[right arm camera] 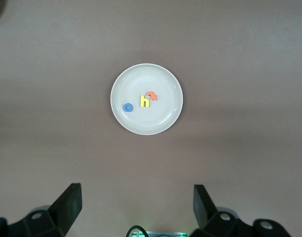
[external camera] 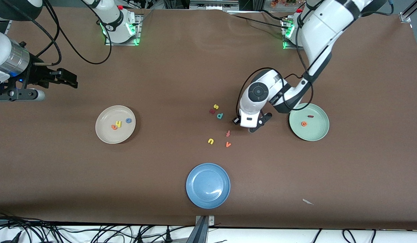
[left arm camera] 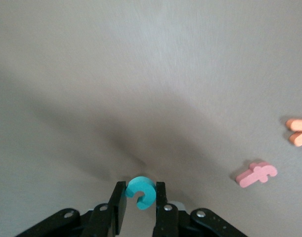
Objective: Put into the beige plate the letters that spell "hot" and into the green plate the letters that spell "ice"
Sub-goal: 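Place the teal c on the green plate with the left gripper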
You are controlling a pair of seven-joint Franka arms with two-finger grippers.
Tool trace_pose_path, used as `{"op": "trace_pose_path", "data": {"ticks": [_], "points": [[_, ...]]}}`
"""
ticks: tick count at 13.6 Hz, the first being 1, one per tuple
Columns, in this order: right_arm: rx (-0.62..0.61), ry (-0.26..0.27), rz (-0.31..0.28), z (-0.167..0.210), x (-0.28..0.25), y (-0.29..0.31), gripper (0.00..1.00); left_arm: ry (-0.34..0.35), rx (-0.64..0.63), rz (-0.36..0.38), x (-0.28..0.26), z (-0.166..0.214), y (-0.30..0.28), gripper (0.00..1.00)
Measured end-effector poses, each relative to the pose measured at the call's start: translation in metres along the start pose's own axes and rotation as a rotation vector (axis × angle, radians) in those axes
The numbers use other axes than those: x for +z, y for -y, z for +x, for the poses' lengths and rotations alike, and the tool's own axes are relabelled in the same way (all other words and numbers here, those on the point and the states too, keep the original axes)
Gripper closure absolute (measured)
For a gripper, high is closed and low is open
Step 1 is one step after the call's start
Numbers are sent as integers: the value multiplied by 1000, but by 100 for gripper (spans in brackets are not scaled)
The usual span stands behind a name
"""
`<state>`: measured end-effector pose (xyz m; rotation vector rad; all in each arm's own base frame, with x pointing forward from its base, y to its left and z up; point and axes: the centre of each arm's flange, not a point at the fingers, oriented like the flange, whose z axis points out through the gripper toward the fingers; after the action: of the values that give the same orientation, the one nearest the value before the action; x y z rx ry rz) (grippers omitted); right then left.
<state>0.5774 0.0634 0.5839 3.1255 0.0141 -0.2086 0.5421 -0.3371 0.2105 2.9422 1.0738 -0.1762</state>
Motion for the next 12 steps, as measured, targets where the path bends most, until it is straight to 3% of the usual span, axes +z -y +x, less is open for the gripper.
{"op": "trace_pose_path", "data": {"ticks": [6,9,12], "points": [[-7,2,23,1,1,0,0,139,159,61,-117,128,98,72],[-10,4,24,2,2,0,0,185,271,82,-113,181,153,72],[-12,6,24,3,4,-1,0,181,340,179,-69,198,185,72]]}}
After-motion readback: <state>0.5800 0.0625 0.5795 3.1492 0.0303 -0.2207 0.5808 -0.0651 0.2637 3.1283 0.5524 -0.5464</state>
